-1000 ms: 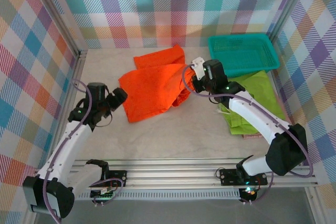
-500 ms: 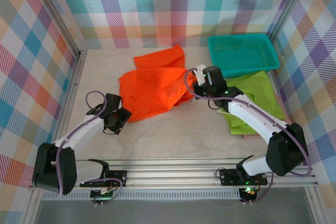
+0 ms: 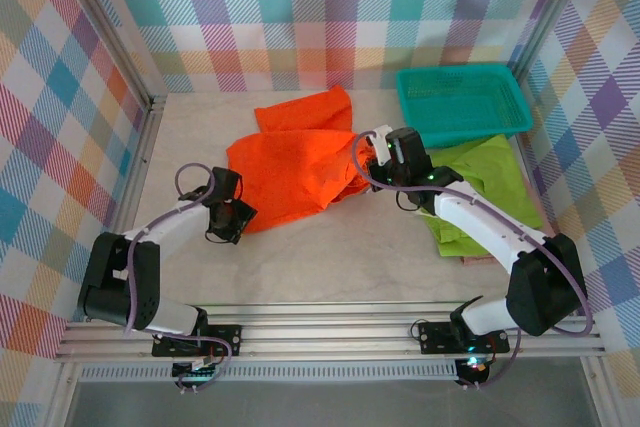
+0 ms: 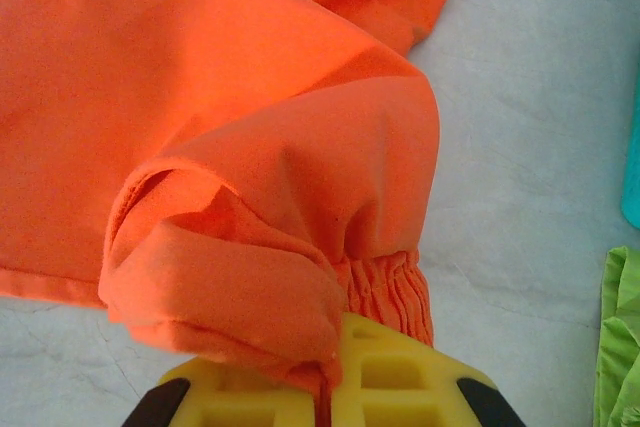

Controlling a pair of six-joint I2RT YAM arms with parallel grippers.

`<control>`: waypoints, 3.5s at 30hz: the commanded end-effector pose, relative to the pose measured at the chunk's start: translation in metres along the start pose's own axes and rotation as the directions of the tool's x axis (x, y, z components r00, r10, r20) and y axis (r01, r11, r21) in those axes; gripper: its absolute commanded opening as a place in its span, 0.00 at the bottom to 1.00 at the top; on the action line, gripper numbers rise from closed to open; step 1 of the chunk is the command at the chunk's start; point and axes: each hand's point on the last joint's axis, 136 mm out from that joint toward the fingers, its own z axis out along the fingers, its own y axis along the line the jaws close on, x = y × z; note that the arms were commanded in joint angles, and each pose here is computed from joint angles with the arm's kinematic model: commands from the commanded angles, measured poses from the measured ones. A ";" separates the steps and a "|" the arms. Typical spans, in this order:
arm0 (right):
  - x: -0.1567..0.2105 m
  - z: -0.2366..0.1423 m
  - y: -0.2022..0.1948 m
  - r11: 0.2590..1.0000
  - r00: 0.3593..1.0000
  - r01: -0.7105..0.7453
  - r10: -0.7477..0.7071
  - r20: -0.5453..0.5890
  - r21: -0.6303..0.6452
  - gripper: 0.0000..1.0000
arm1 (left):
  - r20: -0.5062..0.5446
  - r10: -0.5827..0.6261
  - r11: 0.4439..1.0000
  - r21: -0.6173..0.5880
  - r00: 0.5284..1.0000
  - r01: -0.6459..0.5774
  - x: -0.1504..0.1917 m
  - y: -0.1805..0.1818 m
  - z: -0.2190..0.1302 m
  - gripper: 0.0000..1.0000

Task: Fold and stack the shorts

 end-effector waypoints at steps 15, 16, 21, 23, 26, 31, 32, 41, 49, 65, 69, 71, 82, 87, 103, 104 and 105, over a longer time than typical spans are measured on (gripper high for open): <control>-0.003 -0.006 0.001 1.000 1.000 -0.003 0.003 0.018 -0.006 0.01 | 0.022 0.016 1.000 0.004 1.000 -0.016 -0.012 -0.023 0.003 0.00; -0.003 -0.006 0.001 1.000 1.000 0.001 -0.001 0.019 -0.005 0.01 | 0.031 0.018 1.000 0.021 0.999 -0.018 -0.015 -0.029 -0.001 0.00; -0.016 -0.018 -0.003 1.000 0.999 0.006 -0.006 0.047 0.016 0.01 | 0.125 0.046 0.991 0.118 0.991 -0.060 -0.046 -0.067 -0.051 0.00; -0.027 -0.026 -0.004 1.000 0.997 0.016 -0.018 0.071 0.024 0.01 | 0.184 0.054 0.986 0.147 0.981 -0.081 -0.063 -0.080 -0.084 0.00; -0.049 -0.041 -0.007 0.998 0.993 0.038 -0.042 0.113 0.042 0.01 | 0.269 0.051 0.971 0.212 0.962 -0.110 -0.090 -0.099 -0.140 0.00; -0.096 -0.065 -0.011 0.990 0.973 0.116 -0.128 0.190 0.076 0.01 | 0.426 0.023 0.931 0.321 0.904 -0.175 -0.131 -0.128 -0.243 0.00; -0.106 -0.070 -0.012 0.988 0.968 0.128 -0.143 0.206 0.085 0.01 | 0.451 0.016 0.924 0.334 0.892 -0.186 -0.137 -0.132 -0.260 0.00; -0.201 -0.135 -0.015 0.971 0.897 0.190 -0.231 0.376 0.144 0.00 | 0.639 -0.065 0.846 0.443 0.767 -0.297 -0.171 -0.160 -0.408 0.00; -0.200 -0.164 -0.003 0.972 0.880 0.223 -0.236 0.412 0.081 0.00 | 0.768 -0.105 0.764 0.469 0.632 -0.443 -0.151 -0.158 -0.500 0.00; -0.009 -0.034 0.035 0.975 0.992 -0.050 0.023 -0.126 -0.218 0.00 | 0.437 0.066 0.906 0.352 0.897 -0.237 -0.105 -0.048 -0.217 0.00; 0.000 0.018 0.029 0.983 0.965 -0.062 0.014 -0.263 -0.172 0.00 | 0.376 0.073 0.939 0.285 0.924 -0.190 -0.123 -0.049 -0.167 0.00; -0.015 0.044 0.023 0.989 0.960 -0.029 -0.013 -0.279 -0.146 0.00 | 0.374 0.083 0.947 0.260 0.924 -0.190 -0.143 -0.064 -0.157 0.00; -0.244 0.057 -0.019 0.993 0.984 -0.009 0.029 0.175 -0.115 0.00 | 0.586 0.039 0.886 0.355 0.810 -0.299 -0.264 -0.209 -0.276 0.00; -0.301 -0.019 -0.024 0.994 0.899 0.071 -0.027 0.436 -0.084 0.00 | 0.756 -0.003 0.828 0.369 0.654 -0.423 -0.262 -0.218 -0.399 0.00; -0.107 -0.014 0.017 0.849 0.814 0.526 -0.484 0.321 -0.052 0.04 | 0.769 0.018 0.796 0.376 0.639 -0.475 -0.132 -0.076 -0.342 0.00; -0.080 -0.011 0.022 0.840 0.820 0.537 -0.501 0.277 -0.072 0.04 | 0.743 0.012 0.804 0.391 0.670 -0.449 -0.125 -0.065 -0.323 0.00; -0.063 -0.015 0.031 0.831 0.820 0.548 -0.509 0.261 -0.100 0.04 | 0.721 0.013 0.814 0.396 0.693 -0.426 -0.119 -0.056 -0.308 0.00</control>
